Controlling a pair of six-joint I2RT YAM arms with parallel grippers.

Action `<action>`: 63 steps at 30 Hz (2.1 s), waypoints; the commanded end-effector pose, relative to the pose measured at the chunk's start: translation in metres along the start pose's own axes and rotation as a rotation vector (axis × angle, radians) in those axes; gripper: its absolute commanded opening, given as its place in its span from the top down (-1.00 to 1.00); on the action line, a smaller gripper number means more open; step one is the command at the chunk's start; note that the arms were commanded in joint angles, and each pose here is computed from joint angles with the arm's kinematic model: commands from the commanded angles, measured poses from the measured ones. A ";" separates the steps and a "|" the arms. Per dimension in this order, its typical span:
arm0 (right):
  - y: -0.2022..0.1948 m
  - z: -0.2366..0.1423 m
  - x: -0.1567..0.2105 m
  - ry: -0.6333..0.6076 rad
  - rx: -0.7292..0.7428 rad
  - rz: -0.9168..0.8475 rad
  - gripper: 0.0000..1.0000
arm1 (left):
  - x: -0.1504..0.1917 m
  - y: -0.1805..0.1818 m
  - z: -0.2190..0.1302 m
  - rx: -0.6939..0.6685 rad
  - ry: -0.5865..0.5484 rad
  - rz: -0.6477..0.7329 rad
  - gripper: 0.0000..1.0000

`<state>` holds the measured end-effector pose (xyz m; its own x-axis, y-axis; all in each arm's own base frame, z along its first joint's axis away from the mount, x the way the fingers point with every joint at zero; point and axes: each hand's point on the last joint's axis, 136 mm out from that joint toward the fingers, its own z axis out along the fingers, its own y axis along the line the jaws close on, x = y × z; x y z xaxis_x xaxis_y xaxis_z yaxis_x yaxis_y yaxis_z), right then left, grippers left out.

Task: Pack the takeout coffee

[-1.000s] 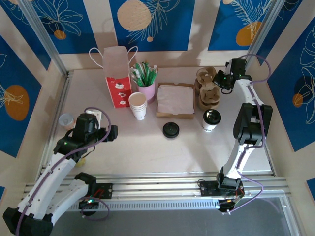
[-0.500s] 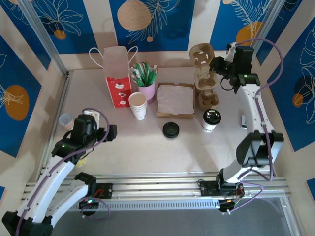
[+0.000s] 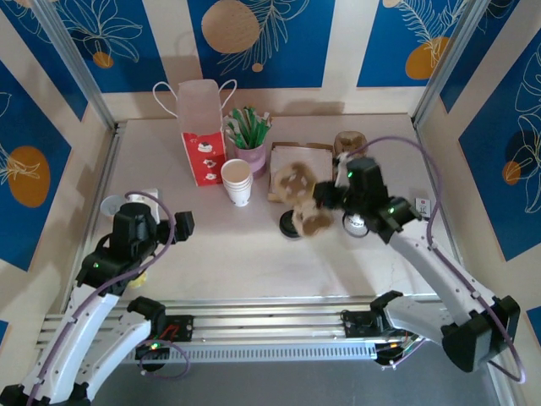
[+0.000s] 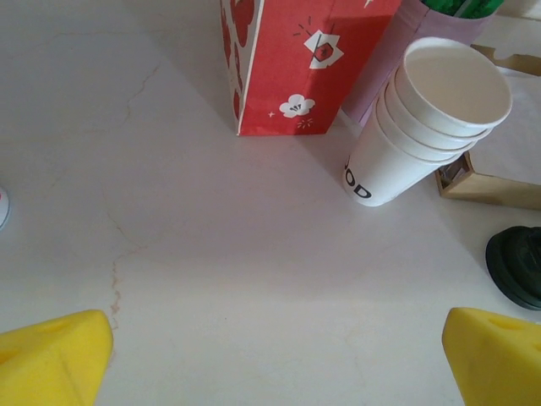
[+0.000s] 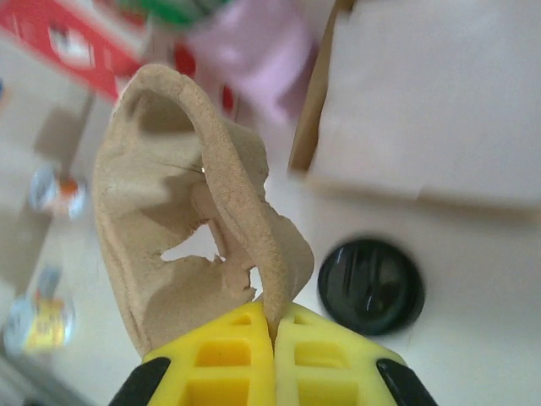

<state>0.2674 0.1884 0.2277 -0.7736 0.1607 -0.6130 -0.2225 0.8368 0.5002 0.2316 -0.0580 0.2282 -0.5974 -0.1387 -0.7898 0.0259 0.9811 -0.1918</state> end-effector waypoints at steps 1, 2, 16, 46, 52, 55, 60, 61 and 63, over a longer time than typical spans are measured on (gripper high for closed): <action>0.001 0.001 0.038 0.047 0.045 0.026 0.91 | -0.018 0.004 -0.015 -0.033 -0.012 -0.049 -1.00; 0.001 0.002 0.049 0.068 0.054 0.021 0.91 | -0.022 0.003 -0.018 -0.032 -0.010 -0.061 -1.00; 0.027 0.056 0.147 0.335 0.031 -0.089 0.89 | -0.074 -0.007 -0.033 -0.033 -0.047 -0.190 -1.00; 0.038 0.022 0.136 0.419 0.070 -0.208 -0.20 | -0.266 0.033 0.110 -0.148 -0.095 -0.389 -0.70; 0.051 -0.008 0.122 0.361 0.011 -0.229 -0.26 | -0.278 0.042 0.151 -0.198 -0.064 -0.345 -0.48; 0.054 -0.017 0.119 0.353 -0.003 -0.241 -0.27 | -0.280 0.042 0.166 -0.191 -0.064 -0.348 -0.31; 0.056 -0.022 0.117 0.351 -0.013 -0.259 -0.27 | -0.280 0.041 0.184 -0.176 -0.052 -0.356 0.31; 0.056 -0.022 0.117 0.351 -0.012 -0.261 -0.27 | -0.279 0.040 0.185 -0.173 -0.047 -0.357 0.46; 0.057 -0.022 0.116 0.349 -0.016 -0.264 -0.27 | -0.276 0.040 0.183 -0.171 -0.037 -0.356 0.75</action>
<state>0.1522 0.2444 0.1871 -0.8586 -0.2314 -0.4575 -0.4228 0.8242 0.3766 0.5464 -0.0099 0.3178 -0.5332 -0.4719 -0.7021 -0.3218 0.8807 -0.3476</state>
